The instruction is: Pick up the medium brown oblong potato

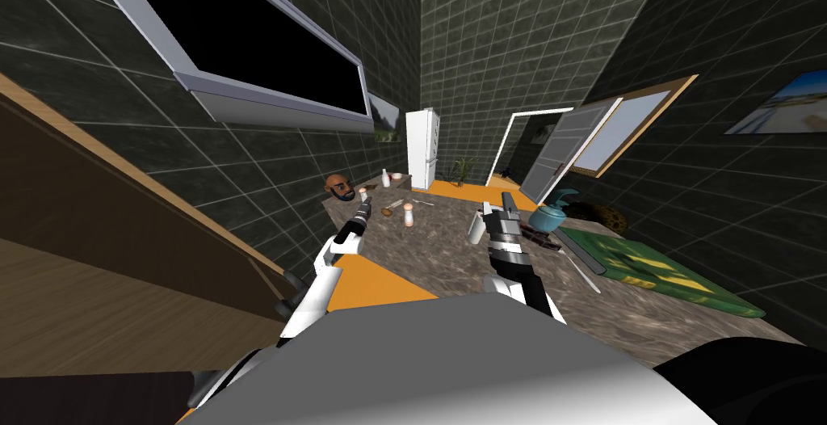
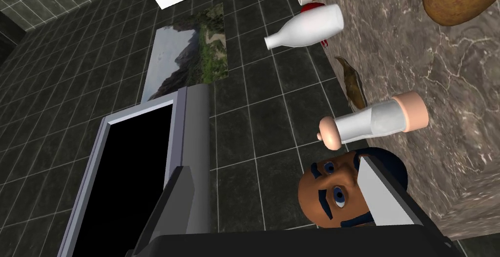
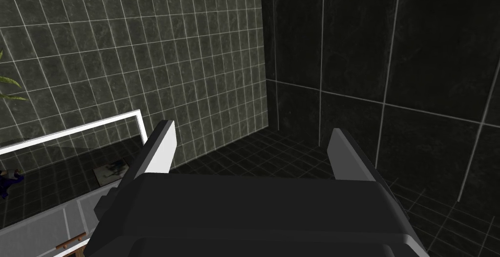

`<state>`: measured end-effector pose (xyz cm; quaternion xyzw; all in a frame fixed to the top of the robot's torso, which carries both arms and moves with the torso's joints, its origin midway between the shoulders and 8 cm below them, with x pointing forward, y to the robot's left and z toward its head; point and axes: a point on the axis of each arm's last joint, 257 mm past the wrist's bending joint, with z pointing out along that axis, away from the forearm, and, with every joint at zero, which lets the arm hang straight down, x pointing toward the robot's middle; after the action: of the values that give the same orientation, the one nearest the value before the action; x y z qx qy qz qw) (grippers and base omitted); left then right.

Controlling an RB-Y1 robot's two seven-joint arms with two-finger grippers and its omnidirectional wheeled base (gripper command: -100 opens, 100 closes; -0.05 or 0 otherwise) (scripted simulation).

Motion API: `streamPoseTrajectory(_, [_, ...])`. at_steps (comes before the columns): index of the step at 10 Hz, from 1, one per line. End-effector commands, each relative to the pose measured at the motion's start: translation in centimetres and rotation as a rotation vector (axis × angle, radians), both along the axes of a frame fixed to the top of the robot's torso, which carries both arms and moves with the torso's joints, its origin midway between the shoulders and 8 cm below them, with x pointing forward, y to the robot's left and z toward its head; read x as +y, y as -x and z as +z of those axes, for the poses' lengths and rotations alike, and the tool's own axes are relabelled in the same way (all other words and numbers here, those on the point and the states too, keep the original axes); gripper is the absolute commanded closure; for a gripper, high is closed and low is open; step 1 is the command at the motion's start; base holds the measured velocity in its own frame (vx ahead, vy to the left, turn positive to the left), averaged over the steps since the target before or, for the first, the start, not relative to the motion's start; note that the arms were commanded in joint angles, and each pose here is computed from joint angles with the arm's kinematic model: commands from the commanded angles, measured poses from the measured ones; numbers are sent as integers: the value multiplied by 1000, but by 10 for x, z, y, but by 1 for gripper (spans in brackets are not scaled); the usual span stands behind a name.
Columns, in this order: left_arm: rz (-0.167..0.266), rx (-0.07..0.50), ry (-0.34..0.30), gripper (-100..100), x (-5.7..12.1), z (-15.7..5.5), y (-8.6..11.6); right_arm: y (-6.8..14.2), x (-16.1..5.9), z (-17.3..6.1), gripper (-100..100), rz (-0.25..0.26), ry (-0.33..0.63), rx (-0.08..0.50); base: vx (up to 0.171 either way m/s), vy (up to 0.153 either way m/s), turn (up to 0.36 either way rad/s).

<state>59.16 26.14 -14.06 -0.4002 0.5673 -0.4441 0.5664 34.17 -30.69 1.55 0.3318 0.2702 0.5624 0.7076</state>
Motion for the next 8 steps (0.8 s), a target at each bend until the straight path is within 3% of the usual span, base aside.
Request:
streamPoseTrajectory(1, [3,50,-5,-100,0,-9,-13,0,0,0,0,0,0,0,-11,-15,-28])
streamPoseTrajectory(5, [14,142,-12,-100,5,-27,-37,0,0,0,0,0,0,0,-9,-15,-31])
streamPoseTrajectory(8, [32,221,-14,-100,14,-53,-46,0,0,0,0,0,0,0,-2,-14,-31])
